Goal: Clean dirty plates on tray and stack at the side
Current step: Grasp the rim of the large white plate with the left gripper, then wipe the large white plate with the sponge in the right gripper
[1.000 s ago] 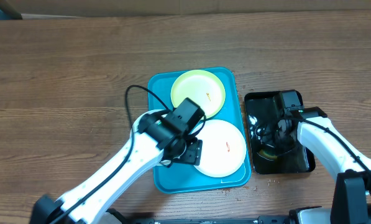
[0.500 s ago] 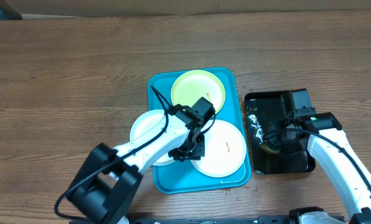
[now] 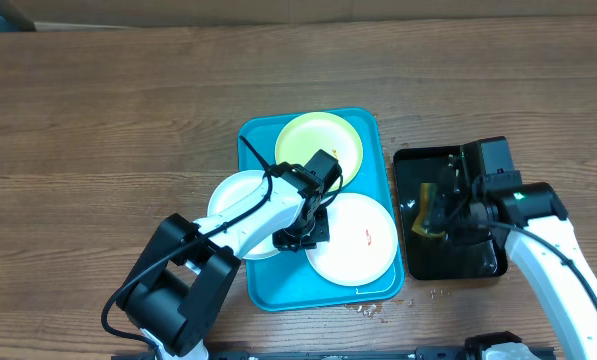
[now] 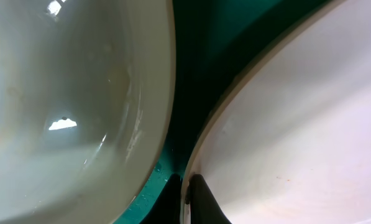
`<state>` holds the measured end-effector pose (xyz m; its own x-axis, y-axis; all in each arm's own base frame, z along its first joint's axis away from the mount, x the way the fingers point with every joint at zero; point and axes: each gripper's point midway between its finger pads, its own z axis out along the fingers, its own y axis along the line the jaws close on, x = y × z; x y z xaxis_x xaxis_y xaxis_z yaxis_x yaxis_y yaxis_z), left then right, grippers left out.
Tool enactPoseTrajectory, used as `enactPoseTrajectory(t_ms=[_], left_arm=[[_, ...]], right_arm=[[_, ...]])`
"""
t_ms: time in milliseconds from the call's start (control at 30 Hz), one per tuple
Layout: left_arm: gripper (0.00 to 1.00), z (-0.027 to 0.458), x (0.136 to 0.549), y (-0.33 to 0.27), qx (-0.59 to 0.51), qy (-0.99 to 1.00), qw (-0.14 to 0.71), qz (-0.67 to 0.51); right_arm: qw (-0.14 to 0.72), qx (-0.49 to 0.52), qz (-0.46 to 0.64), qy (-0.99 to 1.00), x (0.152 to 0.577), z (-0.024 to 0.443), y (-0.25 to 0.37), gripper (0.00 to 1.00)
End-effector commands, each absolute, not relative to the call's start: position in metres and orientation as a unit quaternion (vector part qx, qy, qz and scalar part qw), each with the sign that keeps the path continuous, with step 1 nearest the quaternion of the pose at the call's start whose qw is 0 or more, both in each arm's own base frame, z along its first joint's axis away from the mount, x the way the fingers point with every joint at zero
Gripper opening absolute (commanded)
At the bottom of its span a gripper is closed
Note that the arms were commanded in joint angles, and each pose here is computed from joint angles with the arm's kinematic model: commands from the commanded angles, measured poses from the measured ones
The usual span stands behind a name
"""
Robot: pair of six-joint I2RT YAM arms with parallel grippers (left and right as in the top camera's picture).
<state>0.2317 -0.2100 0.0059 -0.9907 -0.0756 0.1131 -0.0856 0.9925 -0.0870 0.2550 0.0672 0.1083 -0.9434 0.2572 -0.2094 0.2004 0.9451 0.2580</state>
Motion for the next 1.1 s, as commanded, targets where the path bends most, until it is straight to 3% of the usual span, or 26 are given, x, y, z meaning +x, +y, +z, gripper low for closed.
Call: enactPoseTrajectory(t_ms=[0,333,467,833,1067], left_arm=[[0.04,-0.004,0.232,-0.206,0.053,-0.996,0.059,0.029],[0.04,-0.005,0.236,-0.21,0.063,-0.996,0.052,0.038],[0.04,-0.004,0.236,-0.211,0.063,-0.996,0.053,0.041],[0.04,-0.004,0.236,-0.211,0.066,-0.996,0.053,0.041],[0.04,-0.004,0.236,-0.211,0.066,-0.996,0.053,0.041]], right_arm=[[0.148,0.044,0.188,0.97,0.252,0.14,0.105,0.04],[0.113,-0.084,0.217,0.966,0.221,0.112,0.19,0.04],[0.109,-0.051,0.155,0.981,0.23,0.076,0.186,0.04],[0.071,-0.047,0.127,0.988,0.239,0.015,0.191,0.04],[0.069,0.051,0.009,0.996,0.229,-0.022,0.136,0.04]])
